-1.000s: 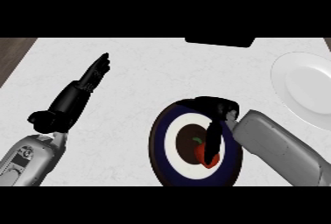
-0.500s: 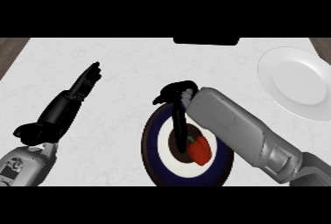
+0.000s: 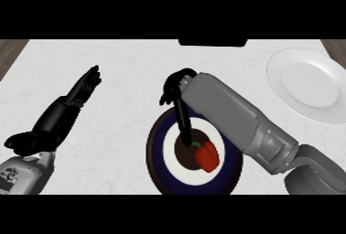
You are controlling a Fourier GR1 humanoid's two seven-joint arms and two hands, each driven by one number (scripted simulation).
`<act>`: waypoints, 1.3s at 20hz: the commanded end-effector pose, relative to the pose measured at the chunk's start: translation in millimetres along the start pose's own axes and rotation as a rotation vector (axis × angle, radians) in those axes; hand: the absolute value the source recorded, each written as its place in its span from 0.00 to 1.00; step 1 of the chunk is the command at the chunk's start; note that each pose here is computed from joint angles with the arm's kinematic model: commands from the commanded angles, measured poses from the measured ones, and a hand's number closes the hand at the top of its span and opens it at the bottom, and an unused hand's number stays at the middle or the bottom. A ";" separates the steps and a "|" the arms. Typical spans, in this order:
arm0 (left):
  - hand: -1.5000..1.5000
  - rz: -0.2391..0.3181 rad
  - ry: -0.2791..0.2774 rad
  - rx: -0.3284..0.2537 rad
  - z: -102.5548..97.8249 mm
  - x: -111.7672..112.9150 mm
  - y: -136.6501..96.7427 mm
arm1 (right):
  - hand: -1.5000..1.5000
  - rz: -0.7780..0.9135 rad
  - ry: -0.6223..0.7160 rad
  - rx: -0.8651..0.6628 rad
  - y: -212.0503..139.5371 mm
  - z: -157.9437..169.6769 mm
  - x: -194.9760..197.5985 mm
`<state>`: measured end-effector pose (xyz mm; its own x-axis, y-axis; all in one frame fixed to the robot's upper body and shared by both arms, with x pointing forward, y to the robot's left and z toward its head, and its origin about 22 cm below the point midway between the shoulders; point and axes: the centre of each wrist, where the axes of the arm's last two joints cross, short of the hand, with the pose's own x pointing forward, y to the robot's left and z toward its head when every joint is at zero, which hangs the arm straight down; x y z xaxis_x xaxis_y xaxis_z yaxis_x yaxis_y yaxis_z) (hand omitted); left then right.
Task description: Pick the bell pepper from the plate and place it in the plate
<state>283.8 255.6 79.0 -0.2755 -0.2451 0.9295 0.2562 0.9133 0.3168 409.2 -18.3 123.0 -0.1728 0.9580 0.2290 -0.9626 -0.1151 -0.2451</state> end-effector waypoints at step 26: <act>0.50 0.004 0.014 0.023 9.0 -2.6 3.0 | 0.00 0.097 0.169 0.286 23.5 -63.9 -33.0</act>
<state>278.8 260.6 76.6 -0.2648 -0.2489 0.9316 0.2404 0.9185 0.3138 417.1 -34.9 70.4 -0.2097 0.9741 0.0845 -0.9771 -0.2058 -0.0535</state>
